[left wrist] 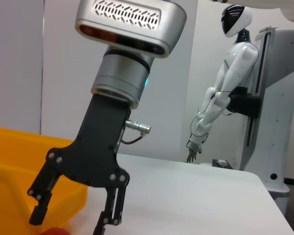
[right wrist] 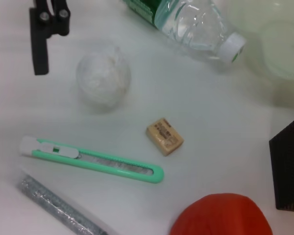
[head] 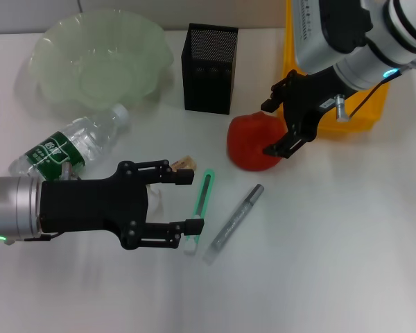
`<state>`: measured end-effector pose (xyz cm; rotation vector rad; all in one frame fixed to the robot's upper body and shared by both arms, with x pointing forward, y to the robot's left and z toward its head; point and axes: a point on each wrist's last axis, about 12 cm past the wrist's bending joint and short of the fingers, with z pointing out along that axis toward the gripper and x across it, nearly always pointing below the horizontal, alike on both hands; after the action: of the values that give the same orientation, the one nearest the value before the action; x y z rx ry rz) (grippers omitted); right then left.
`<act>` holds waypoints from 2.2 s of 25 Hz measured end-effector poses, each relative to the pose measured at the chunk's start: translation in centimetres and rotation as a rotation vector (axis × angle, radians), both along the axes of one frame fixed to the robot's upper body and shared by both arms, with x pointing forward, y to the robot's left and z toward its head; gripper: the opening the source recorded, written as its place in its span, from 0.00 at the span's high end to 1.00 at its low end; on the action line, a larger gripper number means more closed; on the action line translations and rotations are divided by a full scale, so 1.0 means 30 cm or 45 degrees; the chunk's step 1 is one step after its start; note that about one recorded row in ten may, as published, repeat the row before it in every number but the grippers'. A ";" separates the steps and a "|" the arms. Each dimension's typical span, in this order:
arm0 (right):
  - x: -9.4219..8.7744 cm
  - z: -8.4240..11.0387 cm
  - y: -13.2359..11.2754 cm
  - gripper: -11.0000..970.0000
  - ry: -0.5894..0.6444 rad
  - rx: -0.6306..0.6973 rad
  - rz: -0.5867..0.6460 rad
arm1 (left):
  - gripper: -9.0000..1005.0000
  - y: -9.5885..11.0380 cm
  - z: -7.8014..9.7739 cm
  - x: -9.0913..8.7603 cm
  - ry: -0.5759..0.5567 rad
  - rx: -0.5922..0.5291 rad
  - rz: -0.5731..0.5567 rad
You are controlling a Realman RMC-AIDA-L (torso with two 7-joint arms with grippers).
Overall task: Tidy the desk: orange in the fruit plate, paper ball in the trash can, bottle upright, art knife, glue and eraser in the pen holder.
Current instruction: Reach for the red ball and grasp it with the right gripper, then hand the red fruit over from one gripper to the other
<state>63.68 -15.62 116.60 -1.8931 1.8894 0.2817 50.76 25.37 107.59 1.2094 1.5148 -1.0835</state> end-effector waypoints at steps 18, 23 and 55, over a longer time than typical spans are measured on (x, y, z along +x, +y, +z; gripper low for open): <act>0.000 -0.070 0.022 0.52 -0.025 -0.042 0.001 | 0.31 -0.001 0.003 -0.004 0.002 -0.012 -0.013; -0.004 -0.077 0.014 0.63 -0.021 -0.035 -0.006 | 0.32 -0.002 0.003 -0.005 0.002 -0.013 -0.013; -0.301 -0.080 -0.293 0.95 -0.180 0.929 -0.021 | 0.34 -0.030 -0.024 -0.002 -0.035 -0.076 0.083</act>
<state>54.66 -24.41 114.19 -1.3553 1.4293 0.7006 50.71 24.47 106.85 1.1223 1.4805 -1.0575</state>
